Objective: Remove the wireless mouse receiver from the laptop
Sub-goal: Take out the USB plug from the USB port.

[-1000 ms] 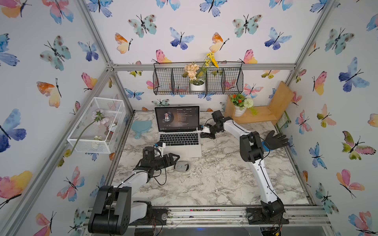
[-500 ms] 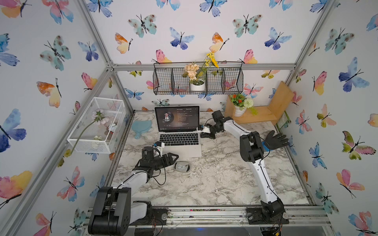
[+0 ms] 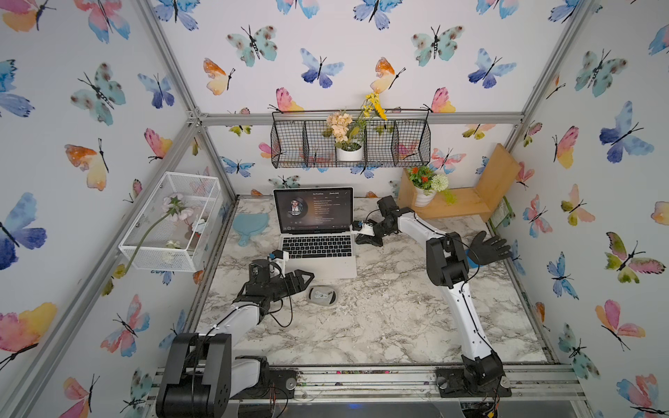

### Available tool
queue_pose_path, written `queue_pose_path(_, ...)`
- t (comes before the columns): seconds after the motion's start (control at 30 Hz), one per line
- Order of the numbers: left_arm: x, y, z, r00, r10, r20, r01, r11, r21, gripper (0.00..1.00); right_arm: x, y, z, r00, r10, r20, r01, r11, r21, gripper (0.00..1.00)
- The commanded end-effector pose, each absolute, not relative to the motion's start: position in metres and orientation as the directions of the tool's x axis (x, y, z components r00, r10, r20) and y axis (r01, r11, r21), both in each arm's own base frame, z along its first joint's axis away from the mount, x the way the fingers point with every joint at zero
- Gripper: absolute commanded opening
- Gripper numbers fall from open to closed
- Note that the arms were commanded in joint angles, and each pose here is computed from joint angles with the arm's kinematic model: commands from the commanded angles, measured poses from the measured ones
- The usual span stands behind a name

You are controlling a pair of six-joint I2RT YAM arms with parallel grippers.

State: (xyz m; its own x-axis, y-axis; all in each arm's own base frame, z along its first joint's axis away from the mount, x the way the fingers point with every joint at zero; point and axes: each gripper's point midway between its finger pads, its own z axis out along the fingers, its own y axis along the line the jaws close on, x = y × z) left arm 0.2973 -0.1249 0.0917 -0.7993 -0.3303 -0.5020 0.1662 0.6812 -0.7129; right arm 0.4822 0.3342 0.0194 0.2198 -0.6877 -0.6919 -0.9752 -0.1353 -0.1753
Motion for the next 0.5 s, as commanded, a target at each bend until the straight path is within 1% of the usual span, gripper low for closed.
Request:
queue_pose_path(0.0,0.299,-0.117,0.09,-0.784,-0.338,-0.521,0.154,0.706,-0.691,0.68,0.469,0.313,-0.001,0.16,-0.744,-0.649,-0.987,-0.129,-0.094,0.15)
queue_pose_path(0.23,0.301,-0.115,0.093,-0.778,-0.348,-0.523,0.154,0.702,-0.695,0.68,0.467,0.308,0.005,0.148,-0.744,-0.652,-0.989,-0.12,-0.087,0.13)
queue_pose_path(0.47,0.309,-0.119,0.115,-0.755,-0.352,-0.552,0.205,0.674,-0.71,0.68,0.457,0.306,0.027,0.132,-0.723,-0.678,-0.991,-0.103,-0.083,0.12)
